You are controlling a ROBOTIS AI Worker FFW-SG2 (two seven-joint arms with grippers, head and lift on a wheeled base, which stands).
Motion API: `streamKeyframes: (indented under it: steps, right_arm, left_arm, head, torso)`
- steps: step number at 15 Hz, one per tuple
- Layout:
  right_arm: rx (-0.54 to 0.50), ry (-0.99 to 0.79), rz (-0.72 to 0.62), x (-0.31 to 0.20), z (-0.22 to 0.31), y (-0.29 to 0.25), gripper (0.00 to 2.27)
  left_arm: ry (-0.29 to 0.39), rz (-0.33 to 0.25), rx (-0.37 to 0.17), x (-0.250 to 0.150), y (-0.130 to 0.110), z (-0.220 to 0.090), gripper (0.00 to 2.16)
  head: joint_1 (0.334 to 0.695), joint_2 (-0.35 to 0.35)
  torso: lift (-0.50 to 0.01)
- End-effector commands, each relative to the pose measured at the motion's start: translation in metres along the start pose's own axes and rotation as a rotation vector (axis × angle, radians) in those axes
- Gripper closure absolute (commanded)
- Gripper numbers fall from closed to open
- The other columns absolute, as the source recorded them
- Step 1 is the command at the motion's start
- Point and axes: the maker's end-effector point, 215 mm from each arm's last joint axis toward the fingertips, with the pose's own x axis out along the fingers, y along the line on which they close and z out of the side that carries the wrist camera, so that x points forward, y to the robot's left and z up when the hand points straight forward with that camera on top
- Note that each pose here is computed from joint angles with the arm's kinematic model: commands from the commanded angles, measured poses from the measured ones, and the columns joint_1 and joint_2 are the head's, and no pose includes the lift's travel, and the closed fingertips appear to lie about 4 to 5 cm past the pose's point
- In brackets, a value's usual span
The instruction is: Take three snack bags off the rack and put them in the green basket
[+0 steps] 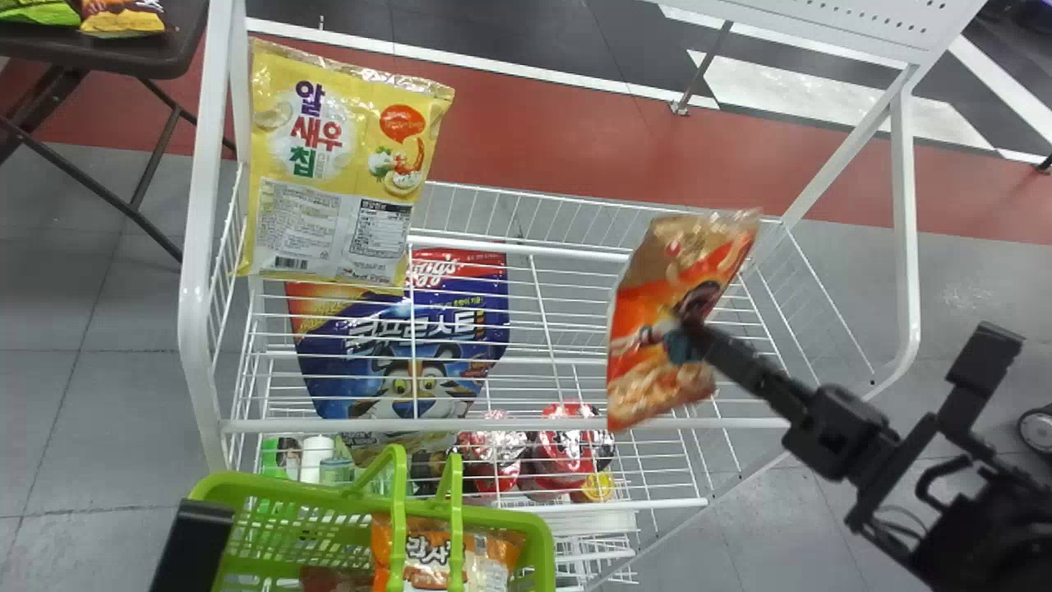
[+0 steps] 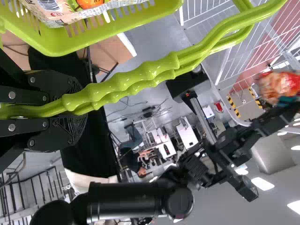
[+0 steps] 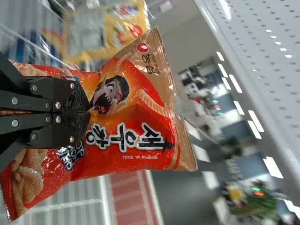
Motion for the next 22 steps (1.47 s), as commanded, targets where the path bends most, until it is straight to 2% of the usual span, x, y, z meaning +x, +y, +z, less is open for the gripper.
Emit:
streamKeyframes:
  steps: [1,4,10,13,16,22]
  right_arm:
    - [0.128,0.165,0.014,-0.015,-0.047,0.019,2.24]
    - [0.283,0.36,0.032,-0.038,-0.101,0.049,2.24]
    - [0.179,0.518,0.113,-0.031,-0.136,0.094,2.24]
    - [0.131,0.661,0.087,-0.023,-0.189,0.104,2.24]
    - [0.107,0.736,0.157,-0.017,-0.217,0.136,2.24]
    - [0.097,0.704,0.283,-0.017,-0.202,0.179,2.24]
  left_arm:
    - [-0.015,0.002,0.008,-0.001,0.0,0.004,1.59]
    - [-0.027,0.007,0.018,-0.006,-0.002,0.009,1.59]
    - [-0.043,0.018,0.049,-0.011,-0.008,0.017,1.59]
    - [-0.047,0.01,0.054,-0.011,-0.013,0.018,1.59]
    - [-0.047,0.005,0.066,-0.009,-0.02,0.018,1.59]
    - [-0.041,-0.005,0.063,-0.005,-0.023,0.015,1.59]
  head:
    - [0.695,-0.35]
    - [0.695,-0.35]
    - [0.695,-0.35]
    - [0.695,-0.35]
    - [0.695,-0.35]
    - [0.695,-0.35]
  torso:
    - [-0.023]
    - [-0.023]
    - [-0.023]
    - [-0.023]
    - [-0.023]
    - [-0.023]
